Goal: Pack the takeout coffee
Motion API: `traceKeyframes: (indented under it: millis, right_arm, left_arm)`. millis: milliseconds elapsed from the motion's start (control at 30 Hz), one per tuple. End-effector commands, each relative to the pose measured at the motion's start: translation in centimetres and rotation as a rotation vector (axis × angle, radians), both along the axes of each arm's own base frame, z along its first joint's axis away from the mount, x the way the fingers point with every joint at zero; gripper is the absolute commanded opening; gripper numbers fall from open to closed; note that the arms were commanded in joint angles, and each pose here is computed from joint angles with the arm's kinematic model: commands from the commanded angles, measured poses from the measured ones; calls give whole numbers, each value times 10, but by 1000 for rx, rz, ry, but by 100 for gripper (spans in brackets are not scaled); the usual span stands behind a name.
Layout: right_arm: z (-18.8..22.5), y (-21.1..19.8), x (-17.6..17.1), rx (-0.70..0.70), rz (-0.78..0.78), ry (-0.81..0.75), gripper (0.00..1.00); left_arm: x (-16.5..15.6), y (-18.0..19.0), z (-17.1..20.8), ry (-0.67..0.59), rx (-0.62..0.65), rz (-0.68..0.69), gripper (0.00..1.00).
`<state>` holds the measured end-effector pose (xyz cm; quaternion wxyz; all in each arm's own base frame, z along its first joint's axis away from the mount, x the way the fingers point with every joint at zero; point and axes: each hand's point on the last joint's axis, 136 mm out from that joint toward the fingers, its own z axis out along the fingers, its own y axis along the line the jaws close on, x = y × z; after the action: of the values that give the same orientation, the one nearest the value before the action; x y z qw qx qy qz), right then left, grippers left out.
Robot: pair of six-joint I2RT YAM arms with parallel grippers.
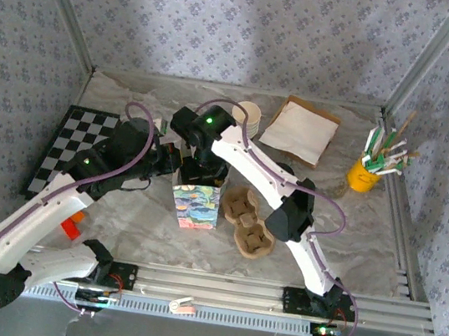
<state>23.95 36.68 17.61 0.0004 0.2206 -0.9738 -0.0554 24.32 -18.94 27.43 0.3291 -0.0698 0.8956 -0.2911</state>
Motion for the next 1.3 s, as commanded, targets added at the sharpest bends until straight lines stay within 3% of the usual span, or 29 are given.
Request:
traceKeyframes:
  millis: [0, 633, 1267]
  right_arm:
    - [-10, -36, -15, -174, 7, 86, 59]
    - [-10, -39, -10, -170, -3, 53, 59]
    - [-9, -30, -24, -118, 45, 125, 59]
  left_arm:
    - [-2, 1, 6, -13, -2, -12, 0]
    - [-2, -1, 7, -23, -4, -31, 0]
    - [-2, -2, 10, -29, -7, -37, 0]
